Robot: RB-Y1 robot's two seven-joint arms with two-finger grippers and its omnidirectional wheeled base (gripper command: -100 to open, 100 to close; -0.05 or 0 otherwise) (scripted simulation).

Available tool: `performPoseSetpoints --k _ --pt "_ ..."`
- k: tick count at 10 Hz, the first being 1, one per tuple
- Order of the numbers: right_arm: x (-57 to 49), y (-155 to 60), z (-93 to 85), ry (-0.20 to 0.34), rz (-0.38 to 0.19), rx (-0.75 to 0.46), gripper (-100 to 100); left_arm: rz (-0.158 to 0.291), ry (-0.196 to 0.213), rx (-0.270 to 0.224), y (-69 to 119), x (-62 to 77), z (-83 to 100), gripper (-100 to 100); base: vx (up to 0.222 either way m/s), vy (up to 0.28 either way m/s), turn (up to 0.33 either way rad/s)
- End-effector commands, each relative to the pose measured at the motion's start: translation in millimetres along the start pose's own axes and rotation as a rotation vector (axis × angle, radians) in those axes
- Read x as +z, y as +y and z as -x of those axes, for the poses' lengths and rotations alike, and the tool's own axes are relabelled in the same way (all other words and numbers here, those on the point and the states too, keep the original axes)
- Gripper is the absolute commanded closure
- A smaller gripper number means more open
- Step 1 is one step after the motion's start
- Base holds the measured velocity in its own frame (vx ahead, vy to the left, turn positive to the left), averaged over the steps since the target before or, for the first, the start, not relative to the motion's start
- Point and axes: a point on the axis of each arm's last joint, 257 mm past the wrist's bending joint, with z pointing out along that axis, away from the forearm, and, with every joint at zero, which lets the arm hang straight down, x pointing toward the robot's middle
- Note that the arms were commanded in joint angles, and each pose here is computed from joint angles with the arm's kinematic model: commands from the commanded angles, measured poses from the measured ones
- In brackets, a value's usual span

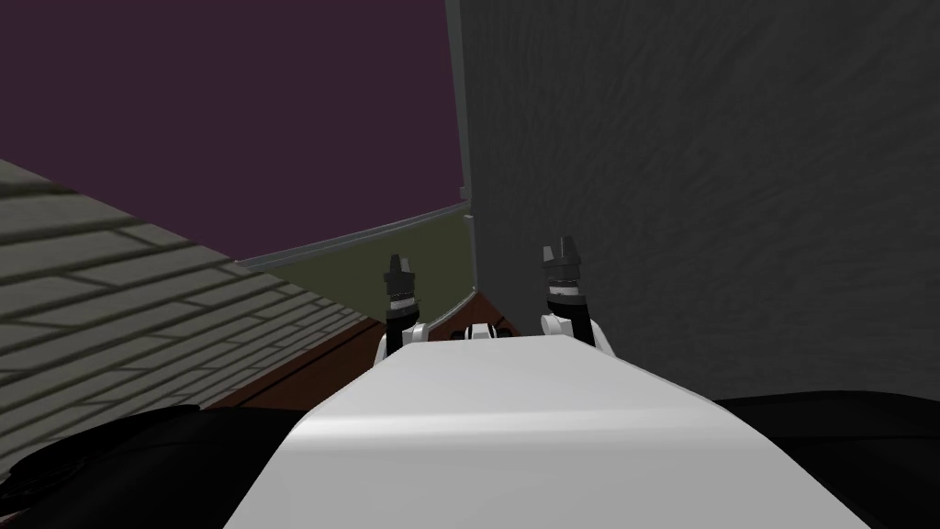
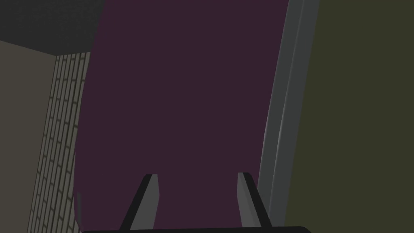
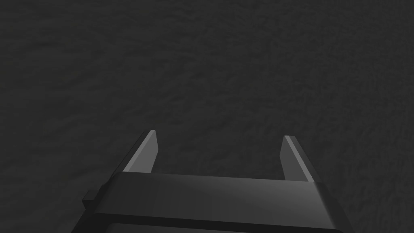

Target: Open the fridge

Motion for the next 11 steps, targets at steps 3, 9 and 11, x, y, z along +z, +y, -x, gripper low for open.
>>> performPoseSetpoints --k 3,9,11 --pt "-0.1 0 0.0 0.0 -0.001 0.0 0 0.022 0.136 0.005 26.5 14.6 -33.7 -100 0.008 0.021 -0.023" --pt "-0.1 0 0.0 0.0 -0.001 0.0 0 0.032 0.226 -0.003 50.8 42.1 -68.4 -100 0.01 0.024 -0.019" --pt "-0.1 0 0.0 0.0 -0.001 0.0 0 0.045 0.254 -0.004 61.5 51.3 -80.6 -100 0.005 0.023 -0.023"
